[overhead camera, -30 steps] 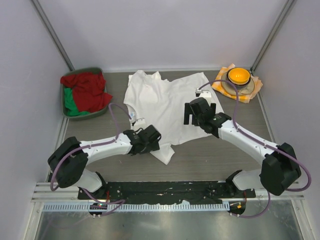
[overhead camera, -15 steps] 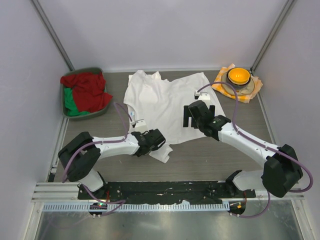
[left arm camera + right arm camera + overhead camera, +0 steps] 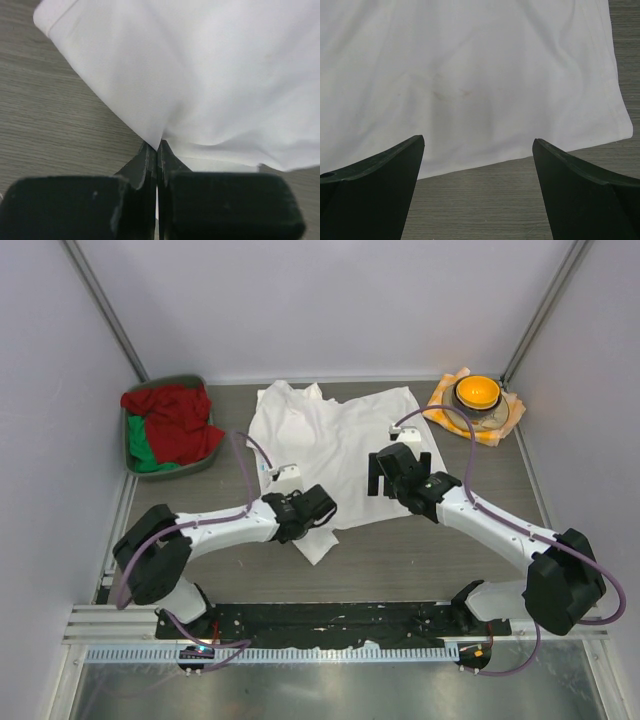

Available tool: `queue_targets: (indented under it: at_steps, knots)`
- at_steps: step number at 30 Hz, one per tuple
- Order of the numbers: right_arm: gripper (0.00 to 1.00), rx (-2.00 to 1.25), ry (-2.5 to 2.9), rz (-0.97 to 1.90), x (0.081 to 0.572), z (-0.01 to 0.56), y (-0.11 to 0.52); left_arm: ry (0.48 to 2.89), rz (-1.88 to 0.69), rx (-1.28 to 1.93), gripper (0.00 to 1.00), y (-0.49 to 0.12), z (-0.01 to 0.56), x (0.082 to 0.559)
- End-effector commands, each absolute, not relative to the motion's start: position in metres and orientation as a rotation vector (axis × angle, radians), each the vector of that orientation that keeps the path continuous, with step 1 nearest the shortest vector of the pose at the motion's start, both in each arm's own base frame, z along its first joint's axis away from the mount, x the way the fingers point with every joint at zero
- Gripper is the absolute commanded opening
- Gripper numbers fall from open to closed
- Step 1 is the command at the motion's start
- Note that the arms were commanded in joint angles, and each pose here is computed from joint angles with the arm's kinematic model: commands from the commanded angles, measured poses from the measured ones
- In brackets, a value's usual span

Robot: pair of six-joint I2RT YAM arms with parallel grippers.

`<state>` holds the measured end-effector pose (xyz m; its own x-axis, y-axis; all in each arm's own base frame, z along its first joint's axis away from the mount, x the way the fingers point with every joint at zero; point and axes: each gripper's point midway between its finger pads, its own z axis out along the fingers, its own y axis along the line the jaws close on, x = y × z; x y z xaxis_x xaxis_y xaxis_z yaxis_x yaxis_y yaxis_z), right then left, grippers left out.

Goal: Fold and stack the t-shirts

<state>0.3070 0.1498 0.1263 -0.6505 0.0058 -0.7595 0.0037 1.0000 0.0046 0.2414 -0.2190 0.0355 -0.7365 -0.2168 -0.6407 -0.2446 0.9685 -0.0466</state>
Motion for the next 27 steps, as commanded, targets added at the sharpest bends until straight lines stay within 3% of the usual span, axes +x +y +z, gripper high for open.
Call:
queue_targets:
  at_steps: [1,4,6,7,8,10,11,17,27]
  knots:
    - [0.96,0.044,2.215,0.018,0.312,0.143,0.149,2.307,-0.172,-0.222,0.00,-0.242,0.139,0.258]
    - [0.96,0.045,2.213,0.027,0.312,0.145,0.151,2.265,-0.215,-0.174,0.00,-0.237,0.197,0.256]
    - [0.96,0.045,2.210,0.037,0.313,0.146,0.153,2.252,-0.214,-0.164,0.07,-0.228,0.225,0.252]
    - [0.96,0.044,2.215,0.036,0.314,0.145,0.153,2.269,-0.193,-0.127,0.20,-0.224,0.226,0.248]
    - [0.96,0.042,2.219,0.031,0.314,0.145,0.153,2.282,-0.185,-0.119,0.52,-0.222,0.226,0.245]
    - [0.96,0.037,2.224,0.025,0.315,0.144,0.154,2.319,-0.162,-0.126,0.94,-0.216,0.213,0.237]
    - [0.96,0.039,2.232,0.022,0.314,0.142,0.154,2.361,-0.111,-0.115,1.00,-0.208,0.189,0.231]
    - [0.96,0.036,2.239,0.035,0.313,0.140,0.158,2.508,-0.032,-0.140,1.00,-0.201,0.101,0.199]
    - [0.95,0.018,2.233,0.033,0.312,0.143,0.163,2.525,-0.042,-0.176,1.00,-0.208,0.087,0.181]
